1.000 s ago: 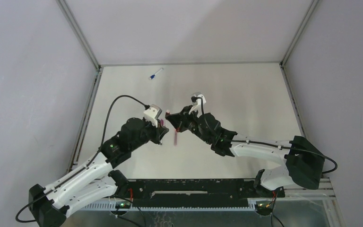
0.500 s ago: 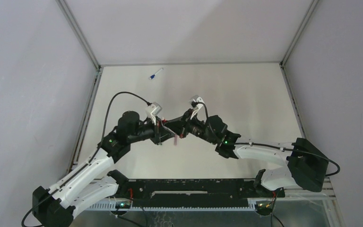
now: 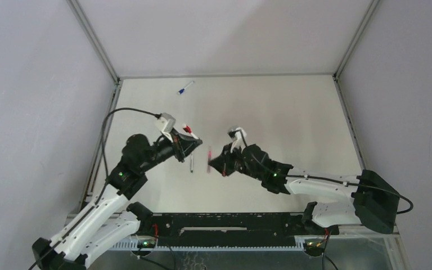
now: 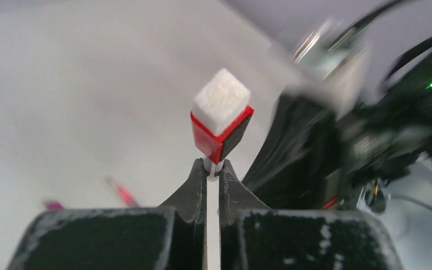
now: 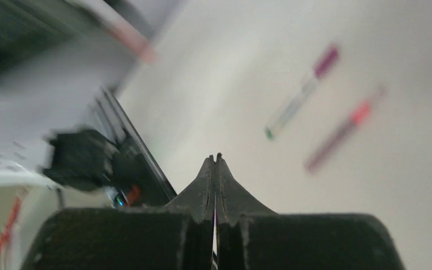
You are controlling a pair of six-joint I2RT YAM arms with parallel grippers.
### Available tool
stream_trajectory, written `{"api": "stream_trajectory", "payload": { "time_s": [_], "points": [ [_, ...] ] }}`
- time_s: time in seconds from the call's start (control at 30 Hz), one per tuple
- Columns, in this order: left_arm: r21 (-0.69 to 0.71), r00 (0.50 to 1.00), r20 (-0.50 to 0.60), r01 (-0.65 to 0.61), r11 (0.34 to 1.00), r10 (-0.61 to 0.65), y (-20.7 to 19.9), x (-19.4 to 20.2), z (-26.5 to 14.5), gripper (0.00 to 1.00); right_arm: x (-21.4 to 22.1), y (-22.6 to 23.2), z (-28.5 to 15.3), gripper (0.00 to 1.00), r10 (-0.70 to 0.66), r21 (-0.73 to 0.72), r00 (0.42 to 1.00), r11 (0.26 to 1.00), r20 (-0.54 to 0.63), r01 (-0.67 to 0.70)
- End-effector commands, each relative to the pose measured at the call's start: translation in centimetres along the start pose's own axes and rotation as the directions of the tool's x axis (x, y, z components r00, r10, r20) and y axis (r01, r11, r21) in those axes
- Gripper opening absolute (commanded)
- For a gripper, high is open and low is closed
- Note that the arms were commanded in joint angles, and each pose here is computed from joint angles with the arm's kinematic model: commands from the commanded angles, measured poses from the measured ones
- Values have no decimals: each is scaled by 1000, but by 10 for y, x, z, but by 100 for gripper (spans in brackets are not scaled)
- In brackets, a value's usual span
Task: Insert the pens into the pen caps
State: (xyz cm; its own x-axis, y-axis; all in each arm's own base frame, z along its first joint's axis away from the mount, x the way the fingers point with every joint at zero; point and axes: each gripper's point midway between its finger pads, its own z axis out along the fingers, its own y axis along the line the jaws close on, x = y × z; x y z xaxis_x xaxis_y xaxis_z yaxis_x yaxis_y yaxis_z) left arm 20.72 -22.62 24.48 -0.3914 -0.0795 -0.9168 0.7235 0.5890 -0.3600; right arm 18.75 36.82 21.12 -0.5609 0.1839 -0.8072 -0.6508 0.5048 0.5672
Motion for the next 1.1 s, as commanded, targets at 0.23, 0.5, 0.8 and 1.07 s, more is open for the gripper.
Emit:
{"api": "stream_trajectory", "payload": {
  "time_s": [0.23, 0.5, 0.8, 1.07],
  "points": [
    [29, 927, 353, -147, 989, 128, -32, -105, -24, 0, 79, -58, -25, 0, 68, 232, 966, 973, -249, -9],
    [161, 982, 164, -122, 979, 96, -39, -54, -5, 0, -9, -6, -61, 32, -108, -31, 994, 994, -26, 107],
    [353, 997, -31, -49, 934, 65, -68, 2, -2, 0, -98, 40, -93, 47, -269, -202, 959, 938, 85, 281],
    [400, 985, -150, -20, 916, 86, -89, 31, 9, 0, -100, 64, -71, 53, -262, -333, 964, 905, 52, 264]
  ]
}}
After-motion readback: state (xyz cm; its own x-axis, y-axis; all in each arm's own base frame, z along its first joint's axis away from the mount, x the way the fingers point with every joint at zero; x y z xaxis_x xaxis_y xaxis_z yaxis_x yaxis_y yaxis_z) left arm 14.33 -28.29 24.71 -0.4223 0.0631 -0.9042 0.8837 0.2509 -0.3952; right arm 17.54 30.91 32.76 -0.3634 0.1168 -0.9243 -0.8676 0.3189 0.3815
